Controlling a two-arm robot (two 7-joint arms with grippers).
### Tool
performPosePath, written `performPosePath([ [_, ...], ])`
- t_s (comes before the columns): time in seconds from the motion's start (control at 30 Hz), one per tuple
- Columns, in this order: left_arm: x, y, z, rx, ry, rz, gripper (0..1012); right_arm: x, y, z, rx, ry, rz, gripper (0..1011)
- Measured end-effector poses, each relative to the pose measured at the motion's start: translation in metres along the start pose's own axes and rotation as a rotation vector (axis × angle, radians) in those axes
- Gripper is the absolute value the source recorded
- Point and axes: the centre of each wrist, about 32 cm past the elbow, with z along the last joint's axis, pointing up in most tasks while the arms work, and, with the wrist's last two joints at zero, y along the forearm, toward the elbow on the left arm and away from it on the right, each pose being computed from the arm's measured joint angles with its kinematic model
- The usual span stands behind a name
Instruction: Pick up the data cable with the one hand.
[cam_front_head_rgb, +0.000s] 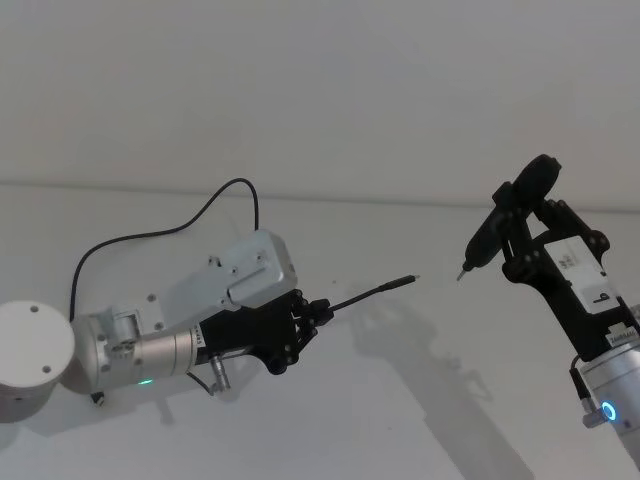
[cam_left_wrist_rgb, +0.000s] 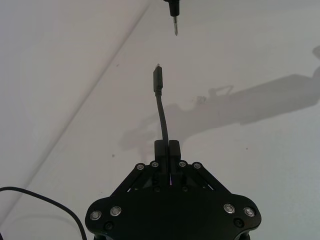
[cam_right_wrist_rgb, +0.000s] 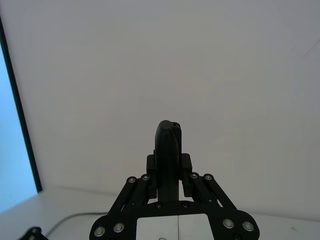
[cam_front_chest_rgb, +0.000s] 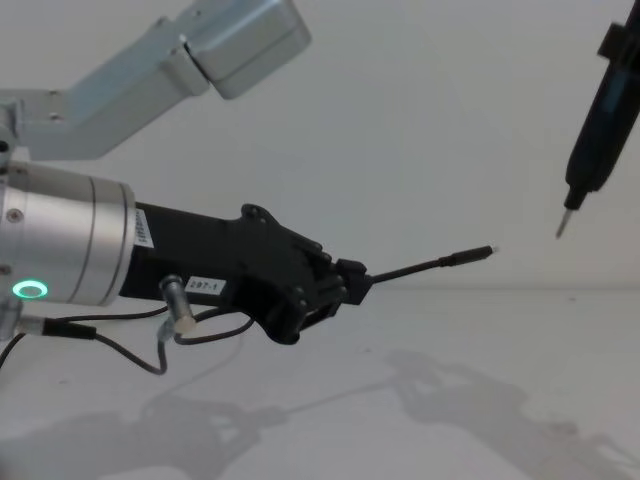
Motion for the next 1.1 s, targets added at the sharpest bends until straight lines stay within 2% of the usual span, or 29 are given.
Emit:
performPosePath([
  [0.23,0.0015,0.0054,0.0011,-0.016,-0.006,-0.002,44,-0.003,0.001,-0.001,0.049,0.072,0.014,268],
  [0.43,0.0022,0.0081,0.0017,-0.024,-0.010,-0.004,44,-0.004,0.004,-0.009,0.074,0.133,0.016,268],
  [0.7,0.0029,0.0104,0.0020,-0.030,-0.013,-0.006,44,-0.005,0.007,-0.018,0.075,0.182,0.012,268],
  [1.1,0.0033,0.0116,0.0024,-0.034,-0.015,-0.007,44,-0.004,0.014,-0.025,0.077,0.216,0.013,268],
])
